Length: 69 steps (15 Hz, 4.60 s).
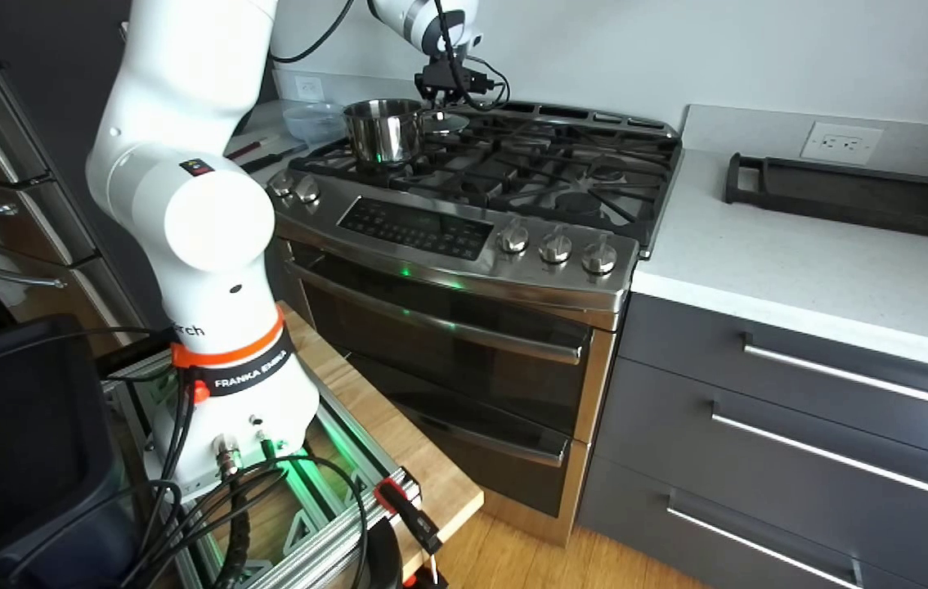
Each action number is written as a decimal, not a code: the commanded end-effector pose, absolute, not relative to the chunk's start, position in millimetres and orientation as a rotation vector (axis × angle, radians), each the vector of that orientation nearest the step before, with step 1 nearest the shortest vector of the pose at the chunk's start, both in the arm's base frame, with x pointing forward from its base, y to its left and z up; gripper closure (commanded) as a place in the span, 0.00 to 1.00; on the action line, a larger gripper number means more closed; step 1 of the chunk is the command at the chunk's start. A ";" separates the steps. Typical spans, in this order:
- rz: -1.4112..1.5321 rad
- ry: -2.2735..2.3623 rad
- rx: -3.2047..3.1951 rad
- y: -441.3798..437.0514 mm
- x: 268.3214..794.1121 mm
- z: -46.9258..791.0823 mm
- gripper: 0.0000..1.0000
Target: Put the lid on the pot
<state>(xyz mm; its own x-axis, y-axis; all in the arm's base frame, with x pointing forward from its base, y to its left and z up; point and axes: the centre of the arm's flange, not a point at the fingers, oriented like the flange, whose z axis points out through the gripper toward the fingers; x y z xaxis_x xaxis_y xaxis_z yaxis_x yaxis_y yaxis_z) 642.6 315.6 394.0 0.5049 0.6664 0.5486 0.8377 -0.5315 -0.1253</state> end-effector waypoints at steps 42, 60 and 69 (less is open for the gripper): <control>-0.686 -1.528 -2.224 262.8 490.1 554.6 0.96; -0.651 -1.452 -2.228 227.9 445.7 505.1 0.96; -0.632 -1.447 -2.252 219.3 424.2 502.2 0.96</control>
<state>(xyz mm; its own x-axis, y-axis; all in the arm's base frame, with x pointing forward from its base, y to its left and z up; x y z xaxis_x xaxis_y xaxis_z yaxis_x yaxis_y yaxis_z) 440.2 229.7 501.9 0.3632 0.7555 0.5453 0.9207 -0.3808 -0.0856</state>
